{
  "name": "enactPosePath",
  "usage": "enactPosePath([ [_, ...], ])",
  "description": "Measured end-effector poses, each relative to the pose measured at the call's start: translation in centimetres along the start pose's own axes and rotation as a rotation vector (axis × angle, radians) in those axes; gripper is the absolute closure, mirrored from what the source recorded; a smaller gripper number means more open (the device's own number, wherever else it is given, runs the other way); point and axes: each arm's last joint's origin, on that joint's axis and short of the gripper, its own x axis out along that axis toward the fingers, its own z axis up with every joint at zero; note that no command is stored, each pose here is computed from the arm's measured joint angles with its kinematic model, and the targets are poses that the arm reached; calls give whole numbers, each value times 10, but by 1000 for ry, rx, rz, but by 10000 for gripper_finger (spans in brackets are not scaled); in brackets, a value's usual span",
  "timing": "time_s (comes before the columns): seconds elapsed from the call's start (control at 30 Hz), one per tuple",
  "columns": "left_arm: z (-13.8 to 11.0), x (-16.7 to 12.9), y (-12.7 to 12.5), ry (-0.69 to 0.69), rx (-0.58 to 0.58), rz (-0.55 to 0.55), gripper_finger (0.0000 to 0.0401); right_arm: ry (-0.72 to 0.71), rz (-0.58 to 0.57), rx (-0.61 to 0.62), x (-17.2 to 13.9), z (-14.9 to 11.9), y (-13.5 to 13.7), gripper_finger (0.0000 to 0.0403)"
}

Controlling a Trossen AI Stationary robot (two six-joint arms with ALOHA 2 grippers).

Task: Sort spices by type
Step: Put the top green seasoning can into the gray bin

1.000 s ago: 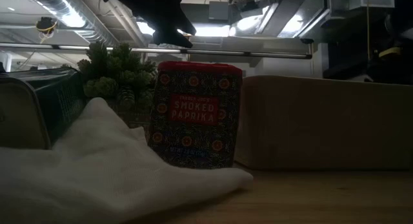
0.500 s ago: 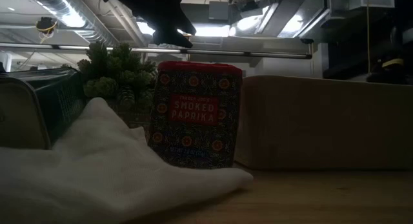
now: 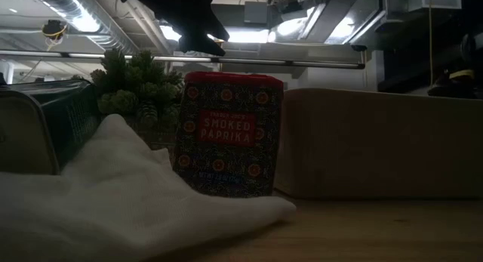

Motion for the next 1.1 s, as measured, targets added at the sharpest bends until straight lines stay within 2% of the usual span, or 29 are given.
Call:
enactPosePath([
  [0.3,0,0,0,0,0,0,125,-7,-59,6,13,6,6,84],
  [0.57,0,0,0,0,0,0,125,90,-124,1,20,7,4,88],
  [0.7,0,0,0,0,0,0,125,84,-122,-2,20,7,4,124],
  [0.97,0,0,0,0,0,0,125,79,-122,-4,20,7,4,260],
  [1.1,0,0,0,0,0,0,125,78,-122,-5,20,7,4,269],
])
